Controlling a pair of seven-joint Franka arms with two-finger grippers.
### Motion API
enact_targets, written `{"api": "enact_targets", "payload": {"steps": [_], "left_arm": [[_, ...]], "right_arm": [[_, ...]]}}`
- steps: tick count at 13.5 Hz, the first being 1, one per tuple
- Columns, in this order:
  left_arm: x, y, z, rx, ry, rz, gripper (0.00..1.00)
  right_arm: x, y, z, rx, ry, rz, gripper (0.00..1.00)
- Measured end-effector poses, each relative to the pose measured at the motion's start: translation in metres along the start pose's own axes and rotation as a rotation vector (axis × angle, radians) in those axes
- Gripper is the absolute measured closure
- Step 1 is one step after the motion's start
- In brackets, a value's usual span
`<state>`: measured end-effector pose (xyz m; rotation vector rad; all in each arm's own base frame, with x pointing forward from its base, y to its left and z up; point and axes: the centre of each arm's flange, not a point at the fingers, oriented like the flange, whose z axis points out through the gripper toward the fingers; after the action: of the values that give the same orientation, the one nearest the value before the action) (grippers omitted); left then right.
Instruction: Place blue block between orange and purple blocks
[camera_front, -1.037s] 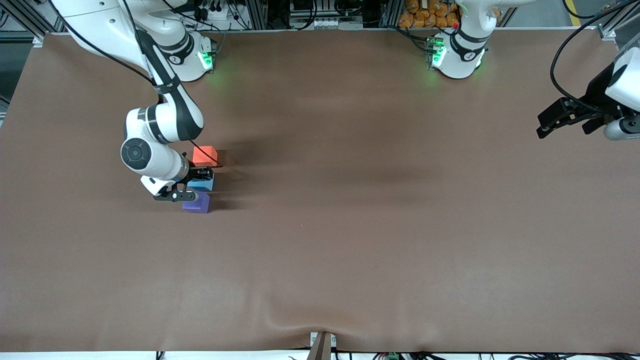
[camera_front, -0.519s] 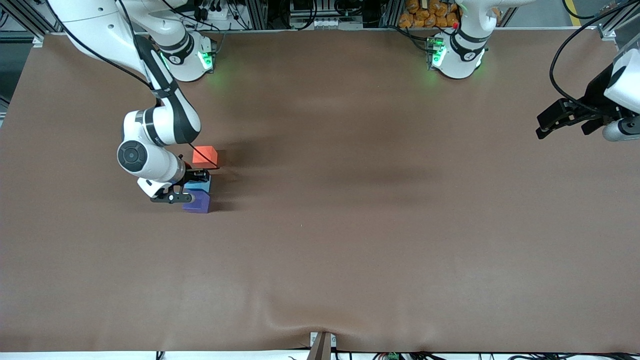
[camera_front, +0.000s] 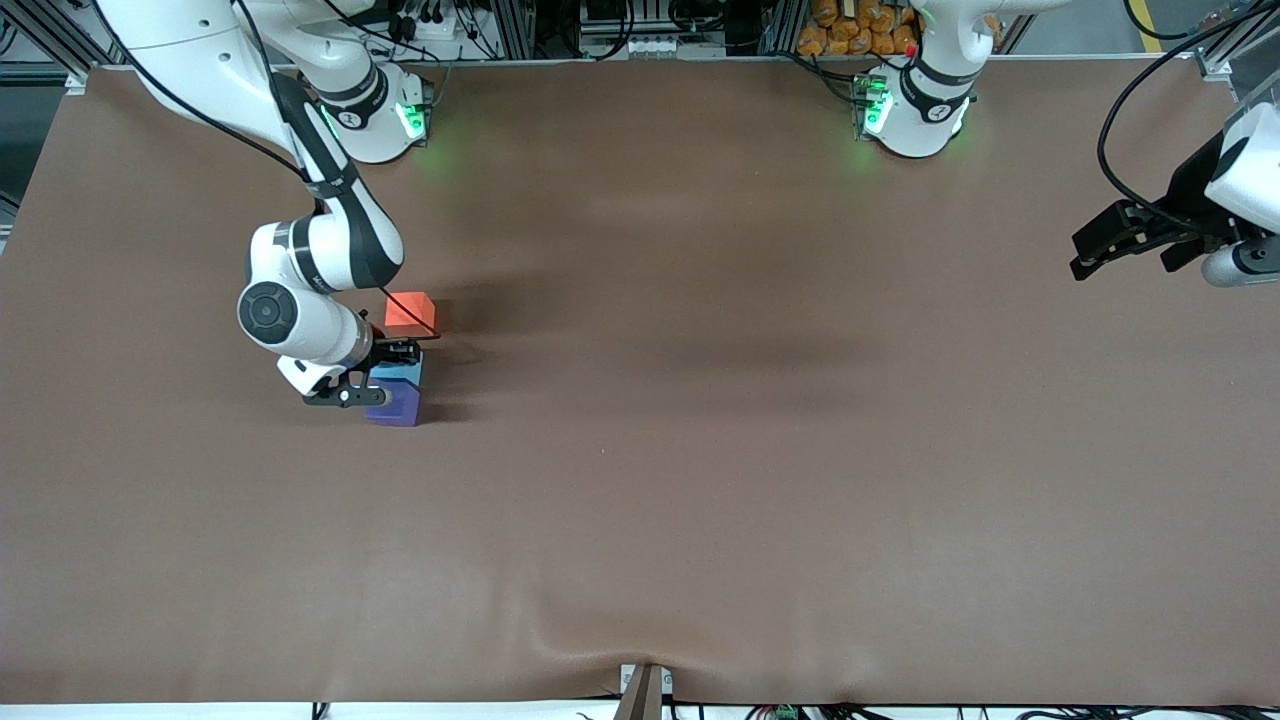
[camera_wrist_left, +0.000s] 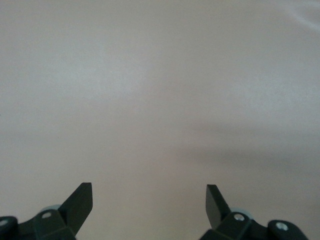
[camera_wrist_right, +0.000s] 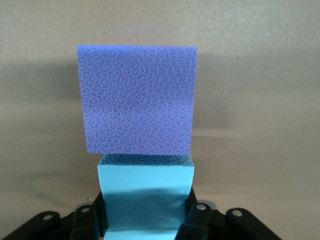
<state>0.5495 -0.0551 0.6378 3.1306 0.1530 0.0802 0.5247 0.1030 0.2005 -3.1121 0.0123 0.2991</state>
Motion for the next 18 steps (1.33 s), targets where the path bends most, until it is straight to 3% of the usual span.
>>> {"api": "enact_targets", "payload": {"steps": [3, 4, 7, 10, 12, 15, 18], "left_arm": [[0.000, 0.000, 0.000, 0.000, 0.000, 0.000, 0.00], [0.000, 0.000, 0.000, 0.000, 0.000, 0.000, 0.00], [0.001, 0.001, 0.002, 0.000, -0.003, 0.002, 0.00], [0.001, 0.008, 0.005, 0.000, -0.009, 0.014, 0.00], [0.001, 0.012, 0.006, 0.000, -0.010, 0.021, 0.00], [-0.001, 0.018, 0.006, 0.000, -0.011, 0.033, 0.00], [-0.002, 0.023, 0.007, -0.001, -0.011, 0.041, 0.00]], "right_arm": [[-0.001, 0.000, 0.002, -0.002, -0.016, 0.000, 0.04], [0.000, -0.001, -0.001, -0.004, -0.037, -0.001, 0.00], [0.012, -0.007, -0.040, -0.008, -0.119, 0.002, 0.00], [0.025, -0.021, -0.110, 0.009, -0.153, 0.020, 0.00], [0.034, -0.031, -0.175, 0.019, -0.128, 0.017, 0.00], [0.044, -0.038, -0.270, 0.049, -0.012, 0.002, 0.00], [0.038, -0.027, -0.343, 0.064, 0.049, 0.010, 0.00]]}}
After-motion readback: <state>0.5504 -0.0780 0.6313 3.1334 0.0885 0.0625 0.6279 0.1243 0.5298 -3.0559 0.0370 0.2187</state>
